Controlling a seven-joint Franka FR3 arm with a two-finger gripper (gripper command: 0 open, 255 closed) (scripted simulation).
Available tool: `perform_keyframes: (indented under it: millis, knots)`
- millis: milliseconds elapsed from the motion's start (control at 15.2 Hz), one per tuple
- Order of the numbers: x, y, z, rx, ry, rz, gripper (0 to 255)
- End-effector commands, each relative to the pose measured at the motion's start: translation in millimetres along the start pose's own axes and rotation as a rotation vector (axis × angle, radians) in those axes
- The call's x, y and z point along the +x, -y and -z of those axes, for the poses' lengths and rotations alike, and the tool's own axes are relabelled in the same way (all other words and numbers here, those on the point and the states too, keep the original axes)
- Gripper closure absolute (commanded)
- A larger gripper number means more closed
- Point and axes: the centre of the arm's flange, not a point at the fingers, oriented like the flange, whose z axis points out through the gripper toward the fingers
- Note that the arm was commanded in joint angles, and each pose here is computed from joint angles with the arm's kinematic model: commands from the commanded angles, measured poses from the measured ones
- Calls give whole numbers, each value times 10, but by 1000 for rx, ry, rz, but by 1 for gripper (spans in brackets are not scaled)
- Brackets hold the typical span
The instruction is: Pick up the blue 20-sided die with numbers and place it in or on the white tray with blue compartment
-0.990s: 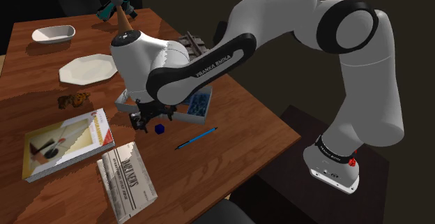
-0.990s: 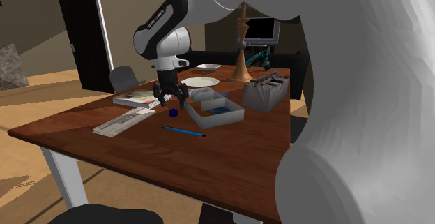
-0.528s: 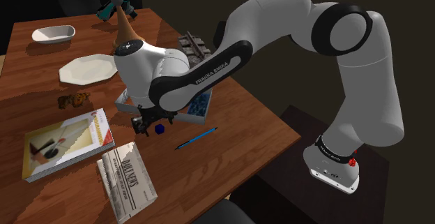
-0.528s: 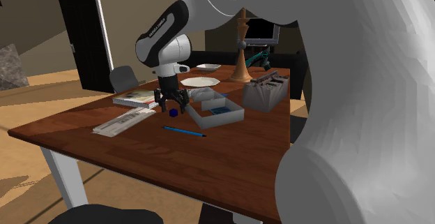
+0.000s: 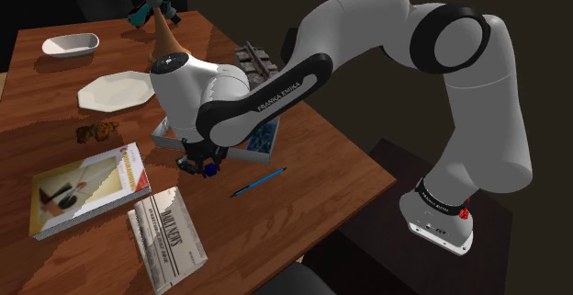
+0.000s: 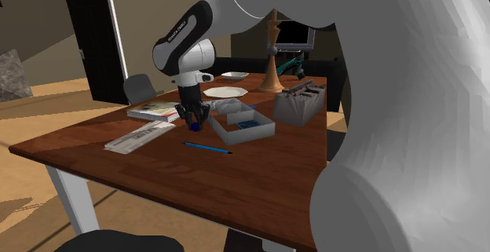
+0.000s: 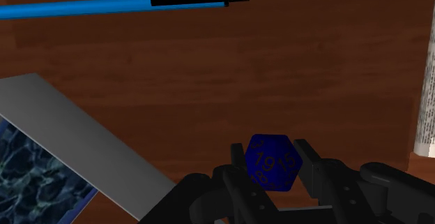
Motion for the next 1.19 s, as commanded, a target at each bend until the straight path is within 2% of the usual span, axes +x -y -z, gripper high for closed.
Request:
perform_keyframes:
  millis: [0,330,1122]
  knots:
    - [0,0,0,0,0,0,255]
    - [0,0,0,0,0,0,255]
    - [15,-42,632,0,0,0,255]
